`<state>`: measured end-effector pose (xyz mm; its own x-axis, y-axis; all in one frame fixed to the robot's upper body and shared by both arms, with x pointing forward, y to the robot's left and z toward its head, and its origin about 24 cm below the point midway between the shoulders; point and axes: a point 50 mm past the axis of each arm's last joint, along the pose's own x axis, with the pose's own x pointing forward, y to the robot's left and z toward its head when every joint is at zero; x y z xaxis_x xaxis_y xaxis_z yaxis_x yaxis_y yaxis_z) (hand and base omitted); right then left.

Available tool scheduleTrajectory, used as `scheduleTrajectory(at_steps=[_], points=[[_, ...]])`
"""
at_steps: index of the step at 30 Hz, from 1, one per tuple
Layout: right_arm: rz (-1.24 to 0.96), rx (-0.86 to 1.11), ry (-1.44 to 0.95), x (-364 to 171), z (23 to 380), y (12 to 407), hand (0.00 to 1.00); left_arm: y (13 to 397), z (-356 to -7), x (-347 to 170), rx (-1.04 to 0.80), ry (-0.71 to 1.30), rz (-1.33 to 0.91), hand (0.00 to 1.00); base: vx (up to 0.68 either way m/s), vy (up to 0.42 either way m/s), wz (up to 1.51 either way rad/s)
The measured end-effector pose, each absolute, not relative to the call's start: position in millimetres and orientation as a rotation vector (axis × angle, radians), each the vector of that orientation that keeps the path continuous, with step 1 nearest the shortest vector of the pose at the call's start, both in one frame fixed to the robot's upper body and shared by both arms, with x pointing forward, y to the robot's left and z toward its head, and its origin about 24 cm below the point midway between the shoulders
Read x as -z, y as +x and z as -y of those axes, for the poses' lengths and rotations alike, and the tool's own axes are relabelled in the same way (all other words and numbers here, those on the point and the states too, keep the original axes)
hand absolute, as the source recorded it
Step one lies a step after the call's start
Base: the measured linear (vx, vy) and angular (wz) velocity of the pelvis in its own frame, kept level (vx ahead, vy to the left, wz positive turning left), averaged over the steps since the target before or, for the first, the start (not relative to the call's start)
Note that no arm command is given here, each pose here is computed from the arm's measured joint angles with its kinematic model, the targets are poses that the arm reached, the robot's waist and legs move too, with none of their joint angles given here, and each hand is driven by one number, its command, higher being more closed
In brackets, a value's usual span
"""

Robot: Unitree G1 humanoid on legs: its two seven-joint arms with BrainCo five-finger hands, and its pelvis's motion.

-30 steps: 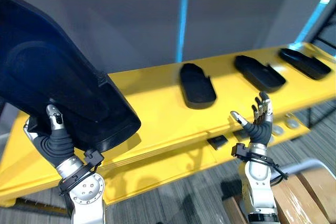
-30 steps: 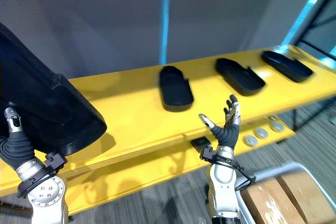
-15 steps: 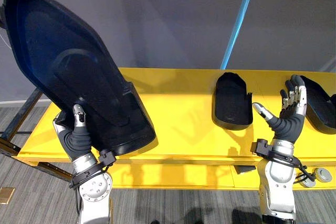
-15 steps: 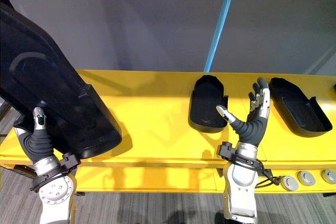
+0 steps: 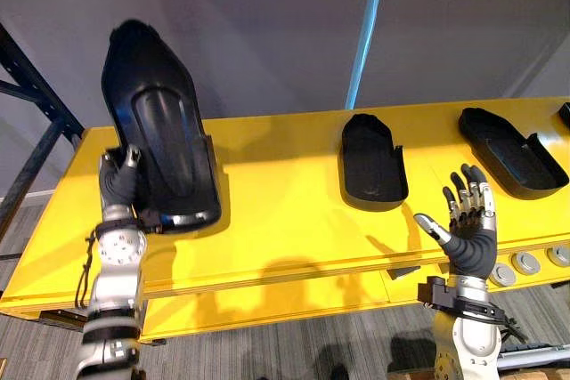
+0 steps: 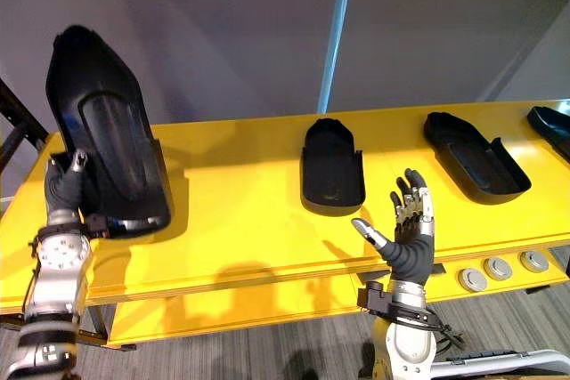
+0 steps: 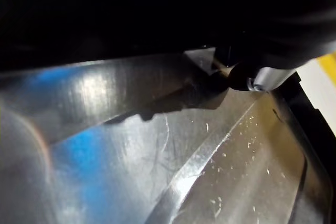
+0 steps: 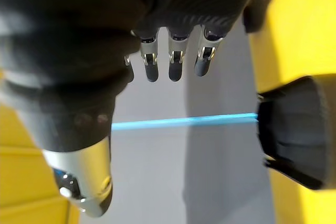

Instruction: Walk over and take plastic housings, then place them on the shelf

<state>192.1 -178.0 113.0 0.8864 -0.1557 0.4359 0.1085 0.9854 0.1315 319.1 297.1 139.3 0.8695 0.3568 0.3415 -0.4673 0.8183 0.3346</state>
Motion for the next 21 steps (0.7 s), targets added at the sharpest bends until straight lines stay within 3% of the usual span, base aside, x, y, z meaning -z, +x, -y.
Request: scheduleTrajectory(at_steps=[8, 21], points=[[0.427, -0.029, 0.108, -109, 151, 192, 0.00, 352, -289, -111, -0.341, 0.453, 0.019, 1.00, 0.02, -0.005, -0.07], [0.412, -0.089, 0.127, -107, 137, 191, 0.00, 366, -283, -125, -0.357, 0.487, 0.020, 1.00, 0.00, 0.000, 0.01]])
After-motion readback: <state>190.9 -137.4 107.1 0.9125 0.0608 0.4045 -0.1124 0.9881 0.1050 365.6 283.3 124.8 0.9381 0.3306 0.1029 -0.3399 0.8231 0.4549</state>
